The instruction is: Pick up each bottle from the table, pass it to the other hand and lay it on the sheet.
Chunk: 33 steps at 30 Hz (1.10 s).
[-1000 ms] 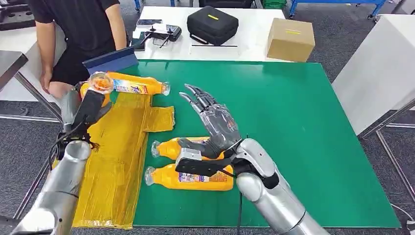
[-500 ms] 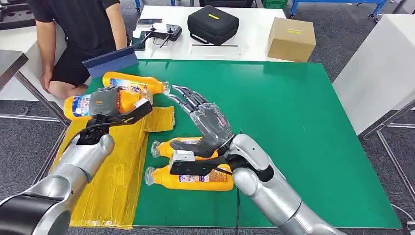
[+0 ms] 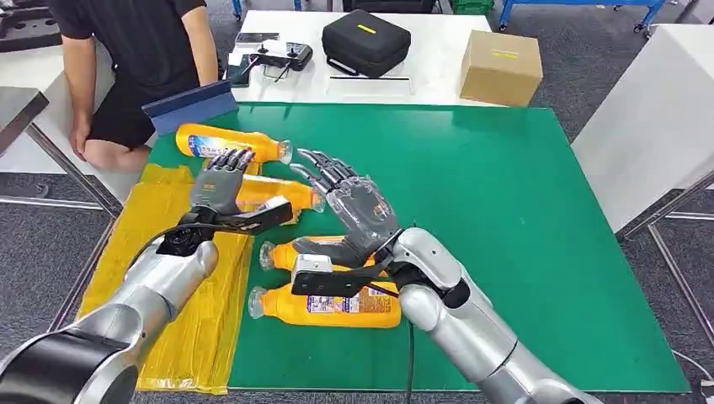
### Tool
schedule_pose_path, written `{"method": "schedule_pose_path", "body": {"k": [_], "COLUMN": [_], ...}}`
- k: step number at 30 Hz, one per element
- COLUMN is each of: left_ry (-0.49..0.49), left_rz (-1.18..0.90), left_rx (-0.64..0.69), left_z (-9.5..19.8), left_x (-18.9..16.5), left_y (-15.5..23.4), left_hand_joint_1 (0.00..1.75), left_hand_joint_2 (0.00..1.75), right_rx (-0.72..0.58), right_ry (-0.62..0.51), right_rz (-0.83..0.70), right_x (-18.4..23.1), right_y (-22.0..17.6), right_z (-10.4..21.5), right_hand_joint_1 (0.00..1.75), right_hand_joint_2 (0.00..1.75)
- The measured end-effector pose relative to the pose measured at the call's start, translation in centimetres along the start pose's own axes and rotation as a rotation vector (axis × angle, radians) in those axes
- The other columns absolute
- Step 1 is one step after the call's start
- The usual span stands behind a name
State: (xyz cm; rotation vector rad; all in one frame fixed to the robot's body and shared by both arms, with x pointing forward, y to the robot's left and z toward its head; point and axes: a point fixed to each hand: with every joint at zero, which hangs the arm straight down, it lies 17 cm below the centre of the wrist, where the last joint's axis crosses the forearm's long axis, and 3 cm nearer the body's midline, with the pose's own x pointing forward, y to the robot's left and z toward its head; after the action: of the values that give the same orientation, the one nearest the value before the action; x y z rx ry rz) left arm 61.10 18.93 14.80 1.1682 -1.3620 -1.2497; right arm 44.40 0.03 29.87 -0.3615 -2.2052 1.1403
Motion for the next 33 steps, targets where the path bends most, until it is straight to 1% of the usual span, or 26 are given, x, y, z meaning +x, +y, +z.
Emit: {"method": "schedule_pose_path", "body": {"k": [18, 21, 23, 24, 25, 26, 28, 30, 32, 33], "left_ry": [-0.006, -0.003, -0.001, 0.000, 0.001, 0.004, 0.029, 0.062, 0.100, 0.114], "left_rz": [-0.010, 0.022, 0.147, 0.257, 0.405, 0.597, 1.014, 1.351, 1.555, 1.611], "left_rx": [0.005, 0.030, 0.071, 0.088, 0.100, 0.118, 0.194, 0.298, 0.447, 0.512], "left_z": [-0.1, -0.2, -0.3, -0.3, -0.3, -0.2, 0.5, 2.4, 6.3, 8.9], "left_x": [0.2, 0.1, -0.1, -0.3, -0.6, -1.0, -2.7, -5.3, -8.8, -10.5], "left_y": [0.2, 0.7, 1.5, 1.9, 2.2, 2.7, 3.9, 4.9, 5.3, 5.2], "left_hand_joint_1": [0.00, 0.00, 0.00, 0.00, 0.00, 0.00, 0.00, 0.00, 0.00, 0.00], "left_hand_joint_2": [0.00, 0.00, 0.00, 0.00, 0.00, 0.00, 0.00, 0.00, 0.00, 0.00], "right_rx": [0.005, 0.006, 0.006, 0.004, 0.002, -0.001, 0.001, 0.007, 0.023, 0.036], "right_ry": [0.002, 0.003, 0.003, 0.007, 0.011, 0.018, 0.044, 0.093, 0.155, 0.182], "right_rz": [0.001, 0.003, 0.007, 0.010, 0.016, 0.034, 0.085, 0.138, 0.174, 0.176], "right_x": [0.0, -0.1, -0.4, -0.6, -0.9, -1.3, -2.8, -5.1, -7.8, -8.9], "right_y": [0.1, 0.1, 0.1, 0.1, 0.1, 0.0, 0.1, 0.2, 0.6, 0.9], "right_z": [0.0, 0.1, 0.2, 0.3, 0.5, 0.7, 1.3, 2.6, 5.2, 6.9], "right_hand_joint_1": [0.00, 0.00, 0.00, 0.00, 0.00, 0.00, 0.00, 0.00, 0.00, 0.00], "right_hand_joint_2": [0.00, 0.00, 0.00, 0.00, 0.00, 0.00, 0.00, 0.00, 0.00, 0.00]}}
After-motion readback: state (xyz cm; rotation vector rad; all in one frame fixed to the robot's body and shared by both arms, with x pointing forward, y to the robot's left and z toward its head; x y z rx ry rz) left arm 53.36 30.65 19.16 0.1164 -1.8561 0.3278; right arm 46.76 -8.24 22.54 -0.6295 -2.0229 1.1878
